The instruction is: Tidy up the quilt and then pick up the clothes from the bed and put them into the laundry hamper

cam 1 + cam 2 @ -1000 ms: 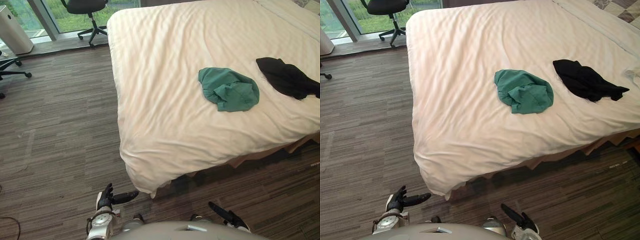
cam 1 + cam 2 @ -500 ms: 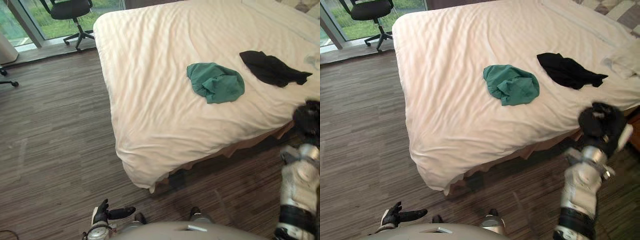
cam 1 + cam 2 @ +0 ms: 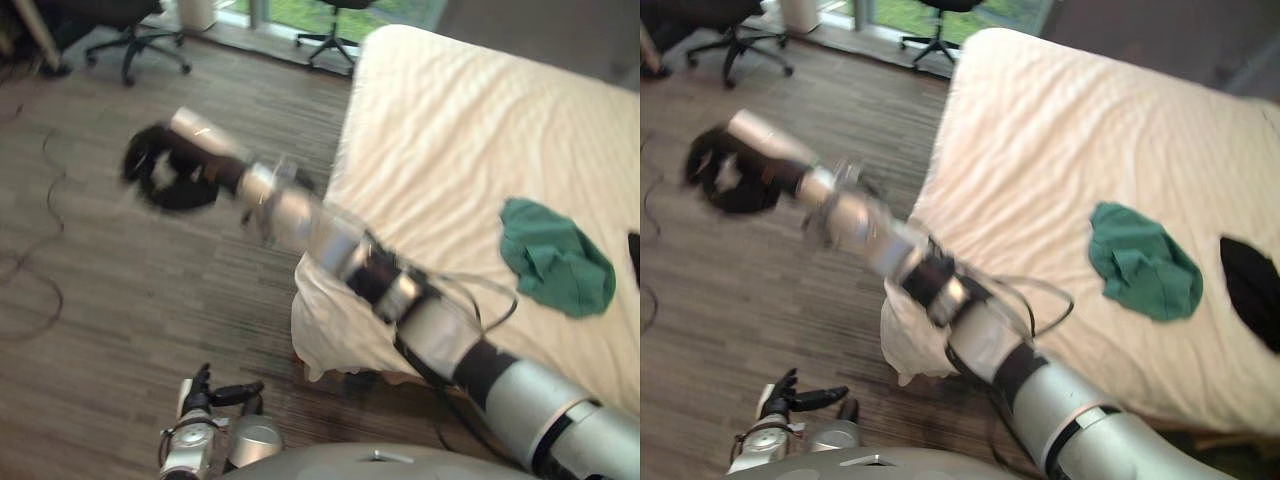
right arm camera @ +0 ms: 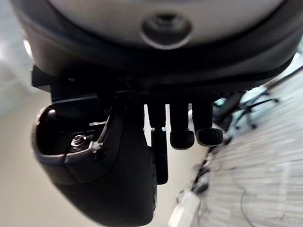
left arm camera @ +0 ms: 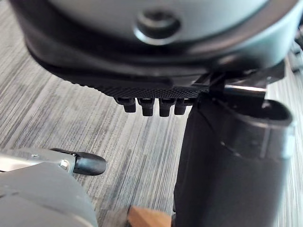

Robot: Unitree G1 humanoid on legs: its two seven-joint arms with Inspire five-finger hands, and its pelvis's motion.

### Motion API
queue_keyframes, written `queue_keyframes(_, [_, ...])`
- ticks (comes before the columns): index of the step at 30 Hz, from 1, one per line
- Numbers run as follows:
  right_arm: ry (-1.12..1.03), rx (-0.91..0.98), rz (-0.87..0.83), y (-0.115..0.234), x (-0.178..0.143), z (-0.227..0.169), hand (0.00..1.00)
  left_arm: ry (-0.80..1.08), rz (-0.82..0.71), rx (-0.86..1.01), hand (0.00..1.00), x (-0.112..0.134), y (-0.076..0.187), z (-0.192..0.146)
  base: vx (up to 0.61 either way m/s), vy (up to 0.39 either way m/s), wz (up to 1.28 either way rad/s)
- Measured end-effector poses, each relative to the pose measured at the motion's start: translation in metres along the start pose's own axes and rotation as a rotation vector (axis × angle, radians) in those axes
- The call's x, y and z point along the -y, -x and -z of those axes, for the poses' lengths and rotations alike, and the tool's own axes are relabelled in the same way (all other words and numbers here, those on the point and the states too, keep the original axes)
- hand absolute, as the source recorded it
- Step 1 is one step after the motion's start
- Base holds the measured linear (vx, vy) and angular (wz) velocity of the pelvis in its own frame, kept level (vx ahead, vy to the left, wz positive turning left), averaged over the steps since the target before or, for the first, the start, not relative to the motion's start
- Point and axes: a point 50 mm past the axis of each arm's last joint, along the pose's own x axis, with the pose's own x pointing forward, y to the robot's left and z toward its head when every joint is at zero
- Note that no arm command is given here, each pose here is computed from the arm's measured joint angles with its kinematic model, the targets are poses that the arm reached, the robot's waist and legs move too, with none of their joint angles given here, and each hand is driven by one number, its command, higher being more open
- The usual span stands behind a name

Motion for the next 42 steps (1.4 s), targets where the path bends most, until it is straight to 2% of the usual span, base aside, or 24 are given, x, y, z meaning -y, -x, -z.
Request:
queue_keyframes(3, [-0.297, 0.097, 0.264, 0.024, 0.035, 0.005, 0.00, 0.040, -0.009, -0.105, 1.00, -0.001, 0.004, 0.022, -0.02, 0.033, 0.27])
queue_keyframes(4, [-0.315, 0.083, 0.291, 0.026, 0.037, 0.011, 0.00, 0.043, 0.000, -0.096, 1.00, 0.003, 0.003, 0.019, -0.08, 0.011, 0.37])
queue_keyframes(6, [-0.443, -0.060, 0.288, 0.027, 0.028, 0.041, 0.00, 0.045, 0.025, -0.048, 1.00, 0.010, -0.002, 0.002, -0.16, -0.003, 0.31])
queue_keyframes(9, [-0.290, -0.260, 0.238, 0.048, 0.027, 0.085, 0.00, 0.065, 0.041, 0.021, 1.00, 0.016, -0.006, -0.019, -0.16, -0.017, 0.23])
queue_keyframes(11, [-0.278, -0.374, 0.283, 0.079, 0.034, 0.118, 0.00, 0.061, 0.047, 0.004, 1.00, 0.018, -0.004, -0.013, -0.14, -0.030, 0.13])
queue_keyframes(12, [-0.280, -0.395, 0.305, 0.086, 0.038, 0.124, 0.00, 0.064, 0.046, 0.001, 1.00, 0.018, -0.003, -0.010, -0.10, 0.001, 0.02])
queue_keyframes(16, [-0.260, -0.425, 0.505, 0.116, 0.089, 0.136, 0.00, 0.104, 0.062, 0.044, 1.00, 0.022, -0.003, -0.017, -0.11, 0.010, -0.19])
queue_keyframes(18, [-0.248, -0.395, 0.506, 0.117, 0.093, 0.134, 0.00, 0.097, 0.067, 0.049, 1.00, 0.023, -0.003, -0.018, -0.09, 0.035, -0.35])
queue_keyframes(20, [-0.245, -0.356, 0.478, 0.113, 0.088, 0.130, 0.00, 0.085, 0.075, 0.060, 1.00, 0.024, -0.004, -0.022, -0.03, 0.006, -0.24])
queue_keyframes(28, [-0.143, -0.392, 0.404, 0.123, 0.061, 0.145, 0.00, 0.038, 0.127, 0.120, 1.00, 0.037, -0.010, -0.047, 0.03, -0.001, 0.07])
queue_keyframes(31, [-0.165, -0.461, 0.309, 0.128, 0.034, 0.159, 0.00, 0.009, 0.145, 0.138, 1.00, 0.040, -0.011, -0.054, 0.06, 0.021, 0.08])
queue_keyframes(32, [-0.196, -0.534, 0.265, 0.136, 0.015, 0.172, 0.00, -0.009, 0.155, 0.148, 1.00, 0.041, -0.012, -0.057, 0.03, 0.012, 0.00])
queue_keyframes(35, [-0.287, -0.762, 0.175, 0.175, -0.030, 0.205, 0.00, -0.052, 0.168, 0.166, 1.00, 0.041, -0.013, -0.061, 0.03, 0.019, -0.07])
queue_keyframes(36, [-0.329, -0.873, 0.130, 0.201, -0.053, 0.219, 0.00, -0.057, 0.172, 0.166, 1.00, 0.041, -0.013, -0.061, 0.01, 0.039, -0.20])
queue_keyframes(39, [-0.365, -1.000, 0.053, 0.235, -0.083, 0.230, 0.00, -0.069, 0.164, 0.141, 1.00, 0.038, -0.014, -0.055, -0.04, 0.036, -0.27])
queue_keyframes(42, [-0.403, -0.958, 0.012, 0.227, -0.093, 0.222, 0.00, -0.078, 0.158, 0.121, 1.00, 0.035, -0.015, -0.050, -0.10, 0.014, -0.34])
